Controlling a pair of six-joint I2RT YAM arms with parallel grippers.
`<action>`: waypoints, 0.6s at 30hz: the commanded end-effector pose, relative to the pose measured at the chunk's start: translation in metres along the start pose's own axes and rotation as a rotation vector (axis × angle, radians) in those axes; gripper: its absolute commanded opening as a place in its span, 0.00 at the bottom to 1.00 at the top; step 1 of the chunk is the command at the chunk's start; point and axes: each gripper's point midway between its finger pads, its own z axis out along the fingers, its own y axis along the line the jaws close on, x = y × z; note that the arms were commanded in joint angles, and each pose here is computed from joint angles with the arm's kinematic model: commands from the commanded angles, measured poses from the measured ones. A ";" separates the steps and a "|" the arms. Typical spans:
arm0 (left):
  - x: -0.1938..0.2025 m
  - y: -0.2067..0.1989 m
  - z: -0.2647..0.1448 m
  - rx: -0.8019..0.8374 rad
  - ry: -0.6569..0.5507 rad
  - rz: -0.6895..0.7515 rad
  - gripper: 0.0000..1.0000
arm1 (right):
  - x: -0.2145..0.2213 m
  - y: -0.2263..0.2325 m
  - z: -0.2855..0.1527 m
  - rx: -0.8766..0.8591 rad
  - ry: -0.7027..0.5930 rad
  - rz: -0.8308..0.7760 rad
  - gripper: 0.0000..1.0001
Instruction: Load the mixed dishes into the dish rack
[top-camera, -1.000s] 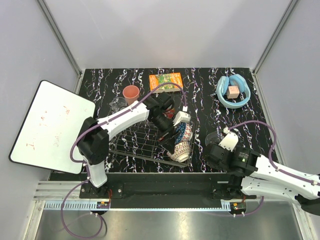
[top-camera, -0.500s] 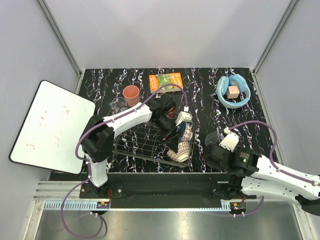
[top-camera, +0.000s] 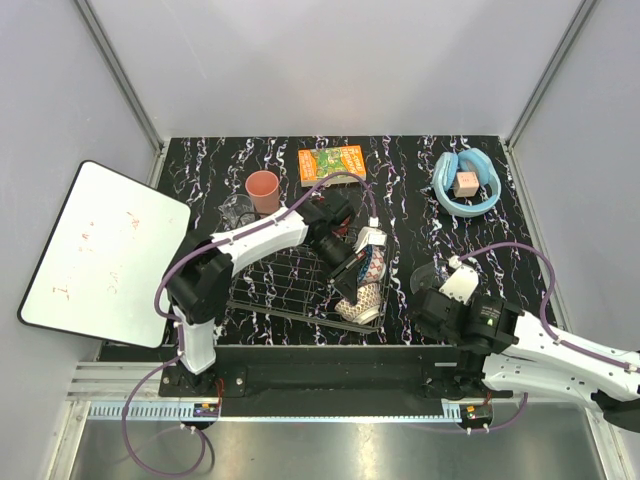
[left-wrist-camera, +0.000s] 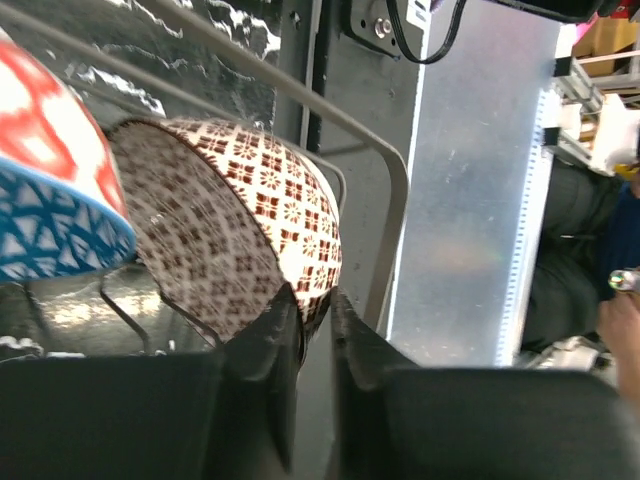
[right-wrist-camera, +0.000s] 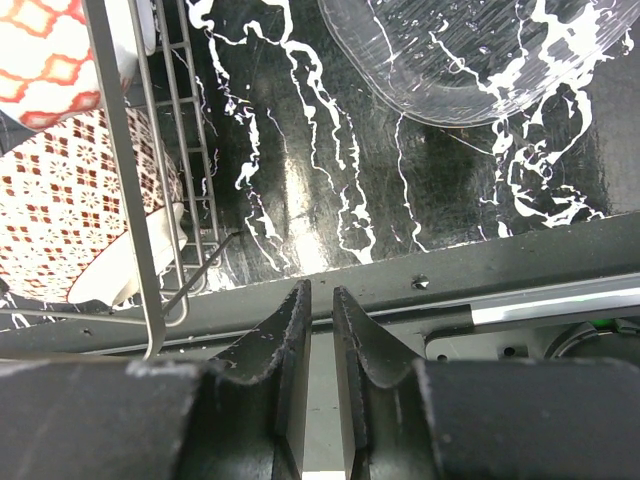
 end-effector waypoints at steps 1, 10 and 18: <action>-0.014 0.000 -0.002 -0.005 -0.043 0.056 0.06 | -0.004 -0.002 0.002 0.009 -0.033 0.015 0.23; -0.019 -0.018 -0.009 0.049 -0.078 0.058 0.00 | 0.001 -0.001 0.007 0.025 -0.021 -0.003 0.22; -0.030 -0.041 -0.037 0.170 -0.173 0.010 0.00 | 0.005 0.002 0.011 0.027 -0.008 -0.019 0.22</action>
